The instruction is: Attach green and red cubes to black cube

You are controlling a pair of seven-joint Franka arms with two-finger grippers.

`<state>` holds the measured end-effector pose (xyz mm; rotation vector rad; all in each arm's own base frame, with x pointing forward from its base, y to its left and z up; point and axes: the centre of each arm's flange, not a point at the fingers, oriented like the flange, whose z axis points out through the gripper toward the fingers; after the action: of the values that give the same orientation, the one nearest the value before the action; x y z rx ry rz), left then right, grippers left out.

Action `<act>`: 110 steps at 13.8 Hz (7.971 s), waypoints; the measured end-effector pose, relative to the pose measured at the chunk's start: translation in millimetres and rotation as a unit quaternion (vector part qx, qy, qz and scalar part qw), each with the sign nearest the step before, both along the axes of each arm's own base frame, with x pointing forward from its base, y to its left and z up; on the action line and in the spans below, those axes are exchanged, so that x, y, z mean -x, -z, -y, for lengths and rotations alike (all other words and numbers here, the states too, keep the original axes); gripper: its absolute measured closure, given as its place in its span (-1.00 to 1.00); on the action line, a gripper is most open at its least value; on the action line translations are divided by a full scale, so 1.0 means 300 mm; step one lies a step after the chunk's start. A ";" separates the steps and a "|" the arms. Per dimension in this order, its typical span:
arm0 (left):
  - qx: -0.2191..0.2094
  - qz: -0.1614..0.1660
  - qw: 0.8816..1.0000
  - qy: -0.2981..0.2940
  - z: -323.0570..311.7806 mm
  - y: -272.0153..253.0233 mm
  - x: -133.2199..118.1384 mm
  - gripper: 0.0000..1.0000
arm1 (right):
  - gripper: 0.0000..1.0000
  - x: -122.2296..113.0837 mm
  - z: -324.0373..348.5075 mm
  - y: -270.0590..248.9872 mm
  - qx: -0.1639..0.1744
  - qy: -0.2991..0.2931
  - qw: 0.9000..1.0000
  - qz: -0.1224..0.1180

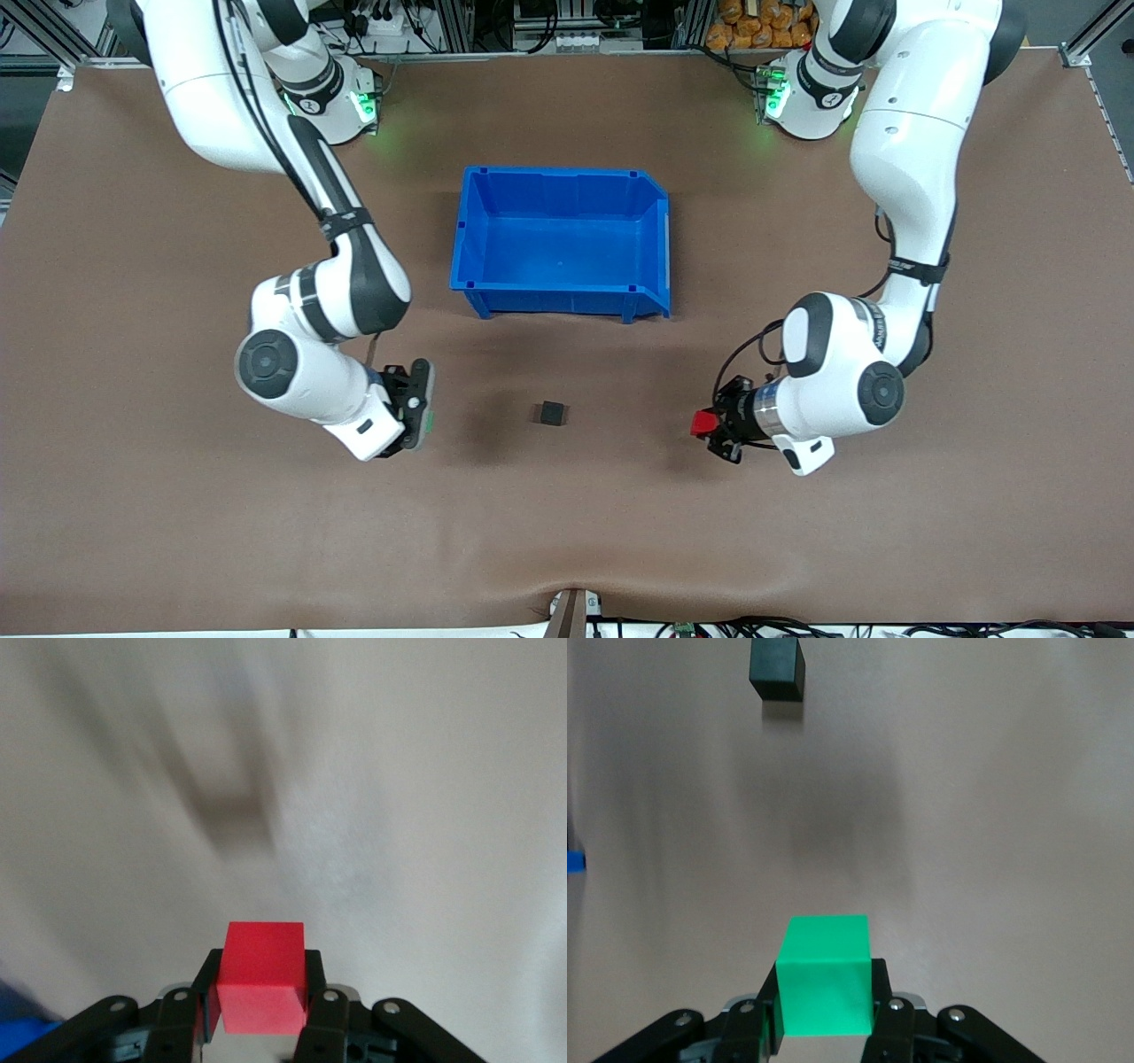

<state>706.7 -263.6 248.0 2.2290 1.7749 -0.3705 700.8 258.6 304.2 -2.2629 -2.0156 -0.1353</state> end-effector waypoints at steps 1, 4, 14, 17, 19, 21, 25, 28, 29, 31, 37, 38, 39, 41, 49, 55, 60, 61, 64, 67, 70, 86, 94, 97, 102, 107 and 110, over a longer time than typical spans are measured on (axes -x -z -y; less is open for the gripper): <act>0.002 0.002 1.000 -0.018 0.054 0.010 0.006 0.22 | 0.21 0.005 -0.013 0.008 0.001 0.002 1.000 -0.002; 0.008 0.013 0.998 -0.056 0.239 0.068 0.055 0.22 | 0.21 -0.003 0.008 0.012 0.004 0.009 1.000 -0.001; 0.029 0.018 0.995 -0.095 0.511 0.192 0.164 0.22 | 0.21 0.052 -0.118 0.054 0.010 0.051 0.998 -0.021; 0.032 0.024 0.994 -0.103 0.570 0.233 0.199 0.22 | 0.21 0.090 -0.192 0.090 0.014 0.070 0.997 -0.032; 0.032 0.023 0.994 -0.100 0.588 0.240 0.211 0.22 | 0.21 0.099 -0.226 0.137 0.014 0.077 0.997 -0.029; 0.033 0.024 0.994 -0.102 0.593 0.236 0.211 0.22 | 0.21 0.111 -0.258 0.188 0.015 0.085 0.996 -0.027; 0.037 0.015 0.992 -0.117 0.609 0.232 0.220 0.22 | 0.21 0.145 -0.345 0.236 0.016 0.122 0.992 -0.027; 0.038 0.011 0.992 -0.122 0.620 0.232 0.228 0.22 | 0.21 0.148 -0.405 0.273 0.009 0.135 0.991 -0.016; 0.038 0.011 0.992 -0.122 0.618 0.232 0.226 0.22 | 0.21 0.143 -0.416 0.293 0.006 0.140 0.990 -0.010; 0.038 0.011 0.992 -0.122 0.618 0.232 0.226 0.22 | 0.21 0.135 -0.437 0.337 0.000 0.150 0.989 -0.001; 0.036 0.011 0.993 -0.108 0.639 0.247 0.246 0.09 | 0.21 0.127 -0.531 0.368 0.003 0.128 0.991 0.046; 0.036 0.013 0.994 -0.104 0.640 0.247 0.247 -0.08 | 0.21 0.132 -0.543 0.367 0.007 0.120 0.991 0.053; 0.036 0.013 0.994 -0.103 0.642 0.247 0.248 -0.30 | 0.21 0.138 -0.554 0.368 0.013 0.111 0.992 0.058; 0.036 0.014 0.994 -0.101 0.645 0.247 0.250 -0.71 | 0.21 0.154 -0.576 0.373 0.033 0.088 0.993 0.074; 0.043 0.011 0.994 -0.099 0.655 0.239 0.253 -1.00 | 0.21 0.204 -0.629 0.377 0.076 0.047 0.993 0.077; 0.042 0.019 0.996 -0.082 0.644 0.243 0.247 -1.00 | -0.51 0.240 -0.646 0.404 0.090 0.042 0.993 0.059; 0.047 0.019 0.996 -0.080 0.630 0.241 0.236 -1.00 | -1.00 0.146 -0.507 0.273 0.084 0.100 0.991 0.038; 0.047 0.019 0.995 -0.080 0.630 0.241 0.236 -1.00 | -1.00 0.108 -0.439 0.202 0.078 0.122 0.989 0.028; 0.047 0.019 0.995 -0.082 0.623 0.240 0.231 -1.00 | -1.00 -0.007 -0.182 -0.003 0.068 0.185 0.980 0.014; 0.048 0.020 0.995 -0.083 0.618 0.237 0.226 -1.00 | -1.00 -0.097 0.134 -0.181 0.063 0.253 0.966 0.008; 0.050 0.021 0.995 -0.085 0.573 0.193 0.182 -1.00 | -1.00 -0.113 0.370 -0.398 0.052 0.310 0.949 0.015; -0.159 0.059 0.945 0.281 -0.050 -0.410 0.014 -1.00 | -1.00 0.574 0.911 -1.111 0.046 0.659 0.747 -0.071; -0.178 0.125 0.845 0.488 -0.563 -0.714 -0.050 -1.00 | -1.00 0.587 0.911 -1.117 0.055 0.671 0.735 -0.082; -0.179 0.140 0.814 0.535 -0.641 -0.791 -0.038 -1.00 | -1.00 0.588 0.938 -1.118 0.054 0.677 0.730 -0.082; -0.159 0.123 0.776 0.598 -0.677 -0.946 0.057 -1.00 | -1.00 0.590 0.984 -1.129 0.050 0.686 0.721 -0.080; -0.135 0.112 0.759 0.627 -0.664 -1.260 0.300 -1.00 | -1.00 0.592 0.984 -1.135 0.051 0.686 0.721 -0.081; -0.144 0.113 0.756 0.629 -0.666 -1.387 0.460 -1.00 | -1.00 0.596 1.025 -1.155 0.046 0.695 0.714 -0.076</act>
<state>568.7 -63.7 664.0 3.1834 -0.0550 -0.0190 522.1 -48.8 650.7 -3.0894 0.1428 0.0550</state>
